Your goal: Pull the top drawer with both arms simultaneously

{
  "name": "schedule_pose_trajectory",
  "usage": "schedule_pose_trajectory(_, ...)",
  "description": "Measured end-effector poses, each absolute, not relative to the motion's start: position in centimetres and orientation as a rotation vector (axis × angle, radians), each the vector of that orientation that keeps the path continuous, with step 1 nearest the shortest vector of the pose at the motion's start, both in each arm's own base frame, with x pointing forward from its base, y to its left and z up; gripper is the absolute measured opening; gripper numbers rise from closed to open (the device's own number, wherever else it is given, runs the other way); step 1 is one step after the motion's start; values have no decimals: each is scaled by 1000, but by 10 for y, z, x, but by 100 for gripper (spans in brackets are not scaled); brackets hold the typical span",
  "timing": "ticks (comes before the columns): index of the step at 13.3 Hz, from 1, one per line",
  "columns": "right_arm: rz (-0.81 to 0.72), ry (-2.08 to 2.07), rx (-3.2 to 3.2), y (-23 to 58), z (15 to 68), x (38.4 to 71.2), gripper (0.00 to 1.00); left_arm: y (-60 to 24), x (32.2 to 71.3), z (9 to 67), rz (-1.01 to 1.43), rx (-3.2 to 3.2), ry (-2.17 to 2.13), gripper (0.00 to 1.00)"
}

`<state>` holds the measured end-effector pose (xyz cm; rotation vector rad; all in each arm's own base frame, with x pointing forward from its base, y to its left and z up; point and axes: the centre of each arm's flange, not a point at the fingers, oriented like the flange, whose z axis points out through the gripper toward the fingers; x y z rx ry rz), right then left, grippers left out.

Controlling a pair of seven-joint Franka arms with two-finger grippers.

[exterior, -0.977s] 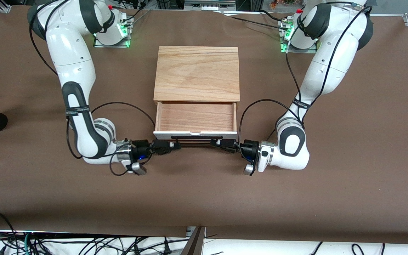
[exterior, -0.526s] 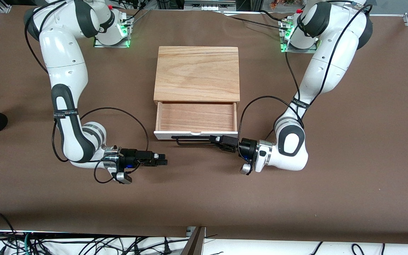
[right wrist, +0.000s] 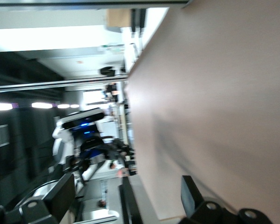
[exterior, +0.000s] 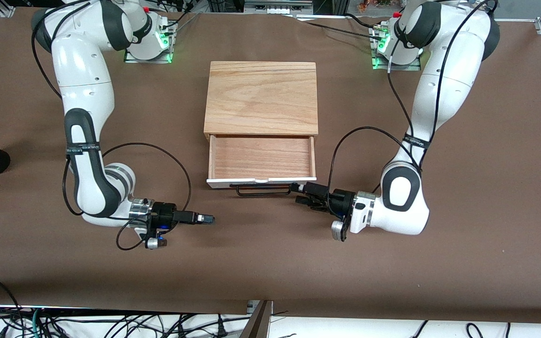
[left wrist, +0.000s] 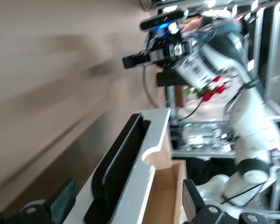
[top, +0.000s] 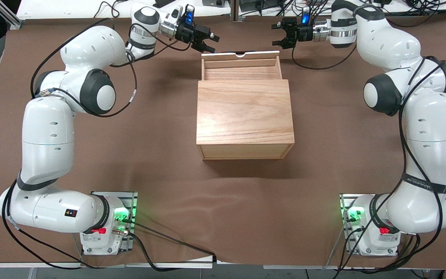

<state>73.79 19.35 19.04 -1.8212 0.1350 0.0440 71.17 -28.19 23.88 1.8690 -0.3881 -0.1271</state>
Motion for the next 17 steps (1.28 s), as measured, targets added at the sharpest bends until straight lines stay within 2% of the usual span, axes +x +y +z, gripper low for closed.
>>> schedule_pose_trajectory(5, 114, 212, -2131, 190, 245, 751, 100, -229, 726, 363, 15, 2258, -737, 100)
schedule_pose_trajectory(8, 136, 204, -2418, 174, 295, 750, 100, -197, 718, 440, 65, 2448, -869, 100)
schedule_pose_trajectory(13, 23, -47, -2889, 124, 400, 723, 100, -117, 697, 513, 14, 2789, -893, 100)
schedule_pose_trajectory(17, -125, -37, -2973, 52, 491, 694, 100, -114, 645, 547, -73, 3032, -694, 100)
